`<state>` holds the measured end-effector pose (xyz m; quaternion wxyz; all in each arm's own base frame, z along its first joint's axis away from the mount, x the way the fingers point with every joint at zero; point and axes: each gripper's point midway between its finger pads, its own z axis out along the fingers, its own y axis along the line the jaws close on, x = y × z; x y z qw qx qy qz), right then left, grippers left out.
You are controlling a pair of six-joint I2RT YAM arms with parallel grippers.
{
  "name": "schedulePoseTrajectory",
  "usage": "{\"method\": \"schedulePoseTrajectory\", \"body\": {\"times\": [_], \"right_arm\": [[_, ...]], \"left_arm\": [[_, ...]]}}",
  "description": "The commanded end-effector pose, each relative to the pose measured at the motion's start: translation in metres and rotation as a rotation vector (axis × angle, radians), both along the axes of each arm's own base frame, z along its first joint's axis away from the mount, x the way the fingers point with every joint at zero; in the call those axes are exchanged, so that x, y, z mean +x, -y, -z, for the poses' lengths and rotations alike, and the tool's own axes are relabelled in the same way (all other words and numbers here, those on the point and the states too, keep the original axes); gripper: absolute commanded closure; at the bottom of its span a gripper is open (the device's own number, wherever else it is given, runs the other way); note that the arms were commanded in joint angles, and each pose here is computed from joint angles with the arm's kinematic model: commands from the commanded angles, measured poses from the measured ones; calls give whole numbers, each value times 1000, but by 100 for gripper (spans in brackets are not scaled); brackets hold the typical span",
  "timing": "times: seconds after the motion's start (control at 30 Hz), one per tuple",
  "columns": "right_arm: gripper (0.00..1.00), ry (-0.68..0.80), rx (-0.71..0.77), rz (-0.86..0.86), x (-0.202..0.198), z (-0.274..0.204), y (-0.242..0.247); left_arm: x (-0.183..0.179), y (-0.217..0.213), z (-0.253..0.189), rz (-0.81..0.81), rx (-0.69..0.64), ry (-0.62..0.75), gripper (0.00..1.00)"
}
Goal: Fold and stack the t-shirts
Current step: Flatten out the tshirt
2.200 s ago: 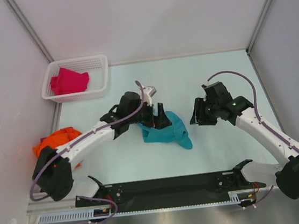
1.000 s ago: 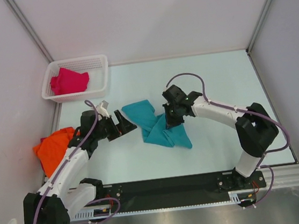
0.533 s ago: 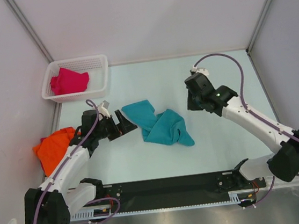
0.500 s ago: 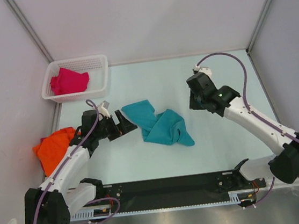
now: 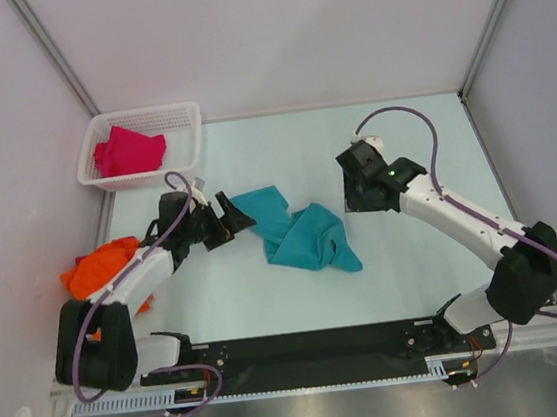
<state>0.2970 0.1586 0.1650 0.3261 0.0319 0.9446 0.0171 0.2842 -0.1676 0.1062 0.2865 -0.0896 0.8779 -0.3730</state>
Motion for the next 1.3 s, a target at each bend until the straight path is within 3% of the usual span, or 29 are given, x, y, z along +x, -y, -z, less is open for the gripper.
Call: {"method": "schedulePoseTrajectory", "body": {"times": [0.0,0.27,0.57,0.67,0.73,0.77,0.83,1.1,1.2,1.27], "right_arm": [[48,-11,90,-69,1,-8,-33],[48,-45,122,-130,-11,-1,-57],[48,-64,134,-162,-3,7,-71],[48,-95,143,-178,0,17,-80],[48,-107,158,-190,2,21,-88],[48,-111,161,-191,2,23,-89],[48,-117,162,-196,4,25,-92],[49,-131,147,-217,5,33,-93],[52,-140,154,-225,7,39,-97],[52,-144,160,-219,10,44,-100]], "left_arm": [[68,-7,-25,-98,-47,75,0],[112,-8,-8,-228,-96,-13,1],[128,-13,2,-256,-47,-20,6],[130,-9,9,-236,-64,-24,21],[131,-3,13,-216,-93,-39,54],[130,-1,15,-210,-101,-46,81],[132,0,20,-213,-112,-60,98],[129,14,-9,-156,-155,3,100],[125,21,-52,-115,-167,58,100],[123,25,-109,-70,-178,166,100]]}}
